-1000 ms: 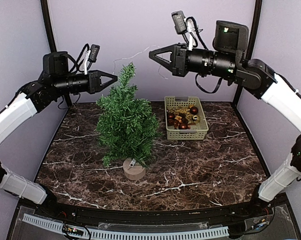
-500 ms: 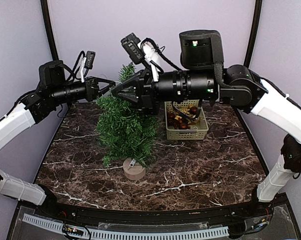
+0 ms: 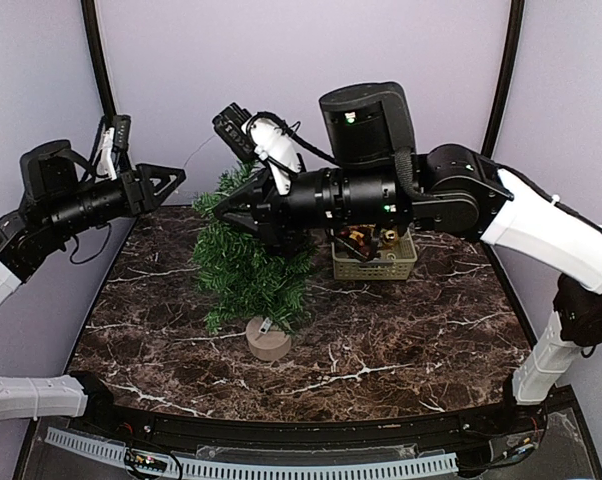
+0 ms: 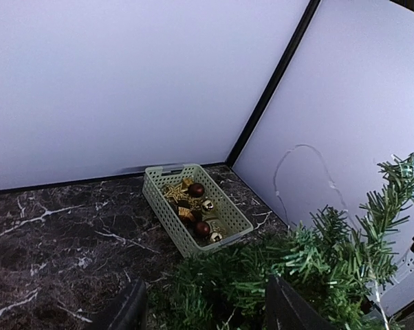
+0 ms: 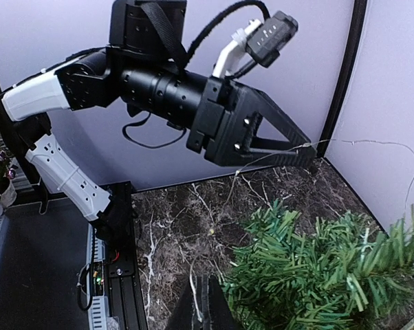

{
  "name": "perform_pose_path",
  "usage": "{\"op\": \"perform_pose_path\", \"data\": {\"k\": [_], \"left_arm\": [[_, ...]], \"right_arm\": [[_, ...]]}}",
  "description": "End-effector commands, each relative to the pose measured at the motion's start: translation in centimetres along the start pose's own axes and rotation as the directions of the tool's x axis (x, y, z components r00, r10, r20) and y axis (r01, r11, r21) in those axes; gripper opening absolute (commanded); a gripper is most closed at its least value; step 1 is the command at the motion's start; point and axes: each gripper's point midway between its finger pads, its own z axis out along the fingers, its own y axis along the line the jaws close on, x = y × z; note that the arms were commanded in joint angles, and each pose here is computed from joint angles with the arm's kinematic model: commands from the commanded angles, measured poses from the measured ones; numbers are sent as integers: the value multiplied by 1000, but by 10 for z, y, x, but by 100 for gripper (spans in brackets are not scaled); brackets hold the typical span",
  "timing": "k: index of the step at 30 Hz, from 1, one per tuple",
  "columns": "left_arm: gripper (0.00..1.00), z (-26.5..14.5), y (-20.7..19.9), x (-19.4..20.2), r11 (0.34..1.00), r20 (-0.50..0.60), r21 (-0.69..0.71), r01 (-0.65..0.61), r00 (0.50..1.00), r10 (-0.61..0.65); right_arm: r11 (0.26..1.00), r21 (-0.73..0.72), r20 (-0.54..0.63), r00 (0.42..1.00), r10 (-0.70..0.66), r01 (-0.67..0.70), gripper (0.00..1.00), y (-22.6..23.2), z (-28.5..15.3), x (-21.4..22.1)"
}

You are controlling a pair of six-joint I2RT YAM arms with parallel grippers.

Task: Decorate the small christmas tree
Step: Wrap the side of the string light in the gap of the branches.

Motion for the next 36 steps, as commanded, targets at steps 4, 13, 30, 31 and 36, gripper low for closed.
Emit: {"op": "perform_pose_path", "data": {"k": [4, 13, 30, 31, 36], "left_arm": [[66, -42, -14, -5, 977, -1, 16, 215, 977, -215], [80, -37, -49, -29, 954, -40, 171, 245, 969, -242], [43, 2, -45, -28, 971, -116, 165, 170, 981, -152], [39, 1, -44, -28, 973, -110, 161, 165, 983, -148], [11, -3, -42, -26, 977, -107, 150, 154, 985, -139]], "right_arm": [[1000, -3, -19, 1000, -9, 9, 0, 11, 20, 9], [1000, -15, -43, 999, 21, -21, 0, 16, 27, 20], [999, -34, -79, 997, 24, -27, 0, 22, 32, 35], [999, -35, -80, 996, 25, -28, 0, 22, 32, 36], [998, -42, -82, 996, 34, -37, 0, 23, 32, 38]]}}
